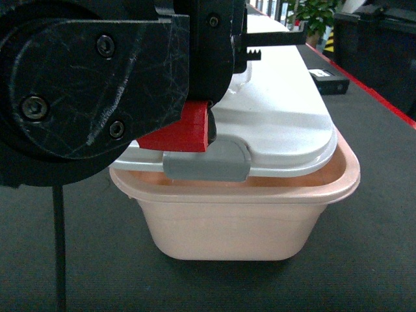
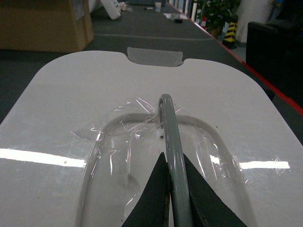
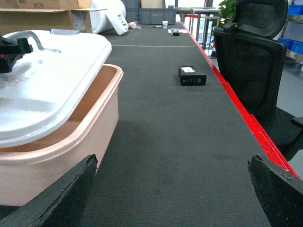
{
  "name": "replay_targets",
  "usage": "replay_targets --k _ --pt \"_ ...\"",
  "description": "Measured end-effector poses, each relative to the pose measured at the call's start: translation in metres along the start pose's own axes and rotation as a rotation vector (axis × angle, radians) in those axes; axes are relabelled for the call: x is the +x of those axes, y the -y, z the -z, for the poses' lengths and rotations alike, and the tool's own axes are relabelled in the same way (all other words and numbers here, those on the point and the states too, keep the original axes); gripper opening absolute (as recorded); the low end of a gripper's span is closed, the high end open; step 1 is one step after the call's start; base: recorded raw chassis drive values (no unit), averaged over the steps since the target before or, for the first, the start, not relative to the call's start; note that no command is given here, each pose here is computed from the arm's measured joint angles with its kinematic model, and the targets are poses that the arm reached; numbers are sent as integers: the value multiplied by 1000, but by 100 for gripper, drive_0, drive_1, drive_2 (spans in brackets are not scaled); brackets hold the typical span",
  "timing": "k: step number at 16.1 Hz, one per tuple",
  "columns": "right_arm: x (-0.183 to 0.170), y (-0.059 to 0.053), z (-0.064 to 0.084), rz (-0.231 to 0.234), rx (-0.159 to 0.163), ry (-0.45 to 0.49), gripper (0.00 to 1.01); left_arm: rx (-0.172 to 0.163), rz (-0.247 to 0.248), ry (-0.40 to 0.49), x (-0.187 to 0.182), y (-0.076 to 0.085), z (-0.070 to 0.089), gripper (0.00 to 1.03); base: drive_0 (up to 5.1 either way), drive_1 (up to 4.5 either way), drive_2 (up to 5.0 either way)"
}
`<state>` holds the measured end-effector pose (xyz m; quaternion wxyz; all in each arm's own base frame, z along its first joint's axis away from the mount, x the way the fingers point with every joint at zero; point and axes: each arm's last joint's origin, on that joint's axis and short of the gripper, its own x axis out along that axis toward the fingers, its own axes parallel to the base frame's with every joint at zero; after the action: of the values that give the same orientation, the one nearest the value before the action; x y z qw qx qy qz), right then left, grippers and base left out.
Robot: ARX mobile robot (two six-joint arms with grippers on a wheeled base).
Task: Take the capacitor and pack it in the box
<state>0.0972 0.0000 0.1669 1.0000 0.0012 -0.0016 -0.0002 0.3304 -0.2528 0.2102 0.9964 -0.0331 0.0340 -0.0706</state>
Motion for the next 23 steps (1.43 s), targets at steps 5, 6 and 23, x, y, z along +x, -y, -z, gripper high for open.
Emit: replay_targets --k 5,6,23 --pt "0 0 0 0 0 0 98 -1 -17 -47 1 10 9 2 0 0 0" --pt "0 0 0 0 0 0 98 -4 -19 -64 1 10 10 2 0 0 0" --pt "0 0 0 0 0 0 98 -57 41 -77 -4 20 15 29 0 0 0"
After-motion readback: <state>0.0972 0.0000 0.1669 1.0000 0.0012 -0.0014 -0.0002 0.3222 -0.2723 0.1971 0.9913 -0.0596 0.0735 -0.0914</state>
